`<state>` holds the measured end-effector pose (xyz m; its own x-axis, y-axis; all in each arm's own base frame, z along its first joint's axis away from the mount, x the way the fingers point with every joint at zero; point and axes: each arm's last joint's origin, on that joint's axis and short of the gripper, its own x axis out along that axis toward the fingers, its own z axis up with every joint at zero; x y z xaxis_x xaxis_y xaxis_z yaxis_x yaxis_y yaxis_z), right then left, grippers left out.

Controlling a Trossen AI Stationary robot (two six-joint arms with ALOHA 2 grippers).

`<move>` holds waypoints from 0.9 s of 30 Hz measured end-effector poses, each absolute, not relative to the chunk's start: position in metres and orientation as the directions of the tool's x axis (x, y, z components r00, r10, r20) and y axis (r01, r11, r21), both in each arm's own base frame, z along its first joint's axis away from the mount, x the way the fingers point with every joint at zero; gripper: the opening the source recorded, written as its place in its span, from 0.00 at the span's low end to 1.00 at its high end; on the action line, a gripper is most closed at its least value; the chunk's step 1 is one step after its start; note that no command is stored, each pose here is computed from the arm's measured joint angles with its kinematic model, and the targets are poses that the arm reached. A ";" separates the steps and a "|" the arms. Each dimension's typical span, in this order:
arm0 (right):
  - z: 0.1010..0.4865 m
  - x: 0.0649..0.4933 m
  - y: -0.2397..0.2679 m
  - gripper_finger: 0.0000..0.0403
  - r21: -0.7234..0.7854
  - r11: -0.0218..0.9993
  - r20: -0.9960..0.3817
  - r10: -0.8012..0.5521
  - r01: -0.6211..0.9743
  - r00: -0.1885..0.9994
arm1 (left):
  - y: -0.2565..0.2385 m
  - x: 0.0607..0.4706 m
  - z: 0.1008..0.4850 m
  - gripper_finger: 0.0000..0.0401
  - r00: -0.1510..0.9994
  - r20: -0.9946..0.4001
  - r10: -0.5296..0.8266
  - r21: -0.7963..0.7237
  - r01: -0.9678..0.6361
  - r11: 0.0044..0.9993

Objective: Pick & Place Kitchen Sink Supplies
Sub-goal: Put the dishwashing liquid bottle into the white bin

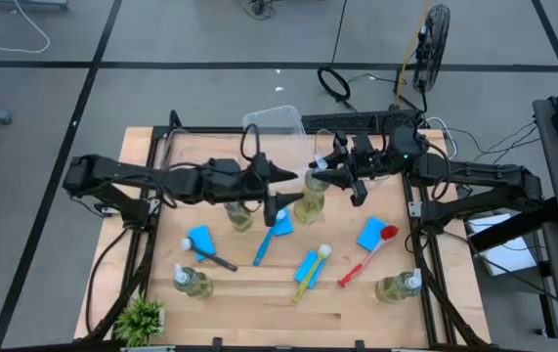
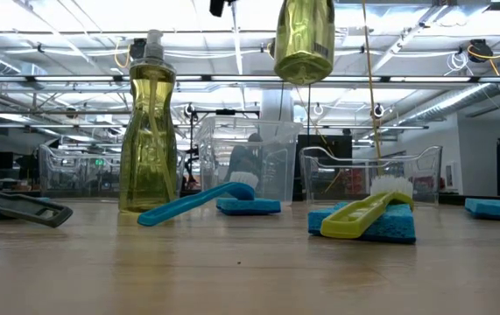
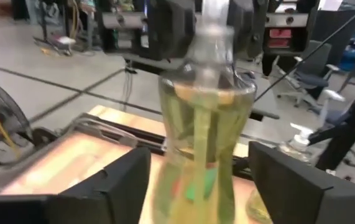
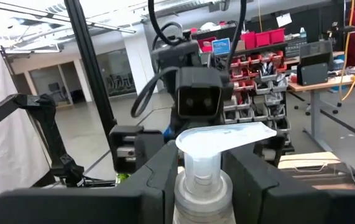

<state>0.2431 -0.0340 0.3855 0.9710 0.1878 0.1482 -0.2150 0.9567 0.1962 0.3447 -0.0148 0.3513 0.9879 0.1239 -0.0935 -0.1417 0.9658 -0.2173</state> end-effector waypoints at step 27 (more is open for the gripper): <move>0.370 0.266 -0.035 0.23 0.209 0.956 0.116 0.185 -0.206 0.976 | 0.004 0.378 0.322 0.76 0.995 -0.049 0.088 -0.333 -0.099 0.938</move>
